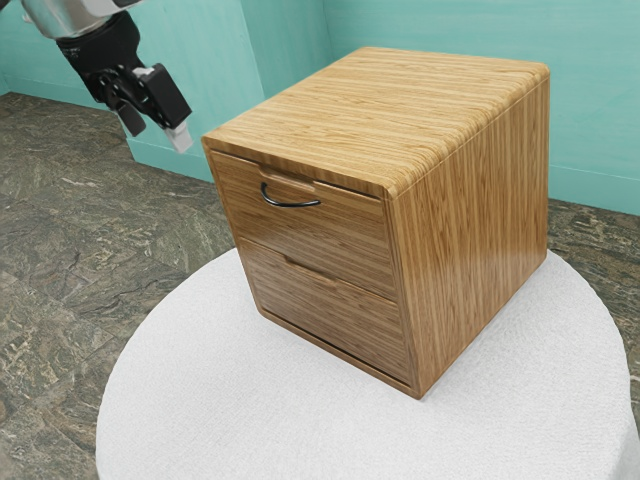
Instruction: Pull the drawer handle with one arm to open the drawer
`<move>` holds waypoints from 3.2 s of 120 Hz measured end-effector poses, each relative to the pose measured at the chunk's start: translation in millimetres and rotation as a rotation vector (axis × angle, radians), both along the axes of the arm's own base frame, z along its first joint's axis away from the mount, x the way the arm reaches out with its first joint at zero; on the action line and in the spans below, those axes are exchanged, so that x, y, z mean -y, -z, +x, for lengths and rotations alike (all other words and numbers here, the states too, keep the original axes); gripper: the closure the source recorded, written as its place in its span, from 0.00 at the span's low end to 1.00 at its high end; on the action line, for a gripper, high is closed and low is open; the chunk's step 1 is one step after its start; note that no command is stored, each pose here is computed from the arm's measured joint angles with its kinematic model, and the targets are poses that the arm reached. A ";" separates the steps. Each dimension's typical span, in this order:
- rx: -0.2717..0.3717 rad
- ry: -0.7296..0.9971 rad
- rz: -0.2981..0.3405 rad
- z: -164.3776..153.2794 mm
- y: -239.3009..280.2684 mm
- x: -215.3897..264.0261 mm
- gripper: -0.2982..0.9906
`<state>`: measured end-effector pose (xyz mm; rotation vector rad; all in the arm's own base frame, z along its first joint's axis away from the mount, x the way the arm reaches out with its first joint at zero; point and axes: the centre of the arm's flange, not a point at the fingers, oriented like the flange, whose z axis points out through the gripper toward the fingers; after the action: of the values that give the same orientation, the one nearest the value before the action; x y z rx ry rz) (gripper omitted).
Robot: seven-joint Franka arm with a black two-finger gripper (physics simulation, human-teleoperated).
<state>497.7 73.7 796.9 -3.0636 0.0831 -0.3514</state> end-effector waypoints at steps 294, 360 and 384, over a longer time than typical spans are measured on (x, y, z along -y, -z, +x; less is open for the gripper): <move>0.229 1.628 0.520 4.1 133.1 68.3 0.23; 0.213 1.669 0.519 21.1 156.1 50.4 0.23; 0.205 1.682 0.513 20.5 162.9 49.5 0.23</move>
<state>518.2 24.2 634.1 -1.6924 2.2016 -0.5028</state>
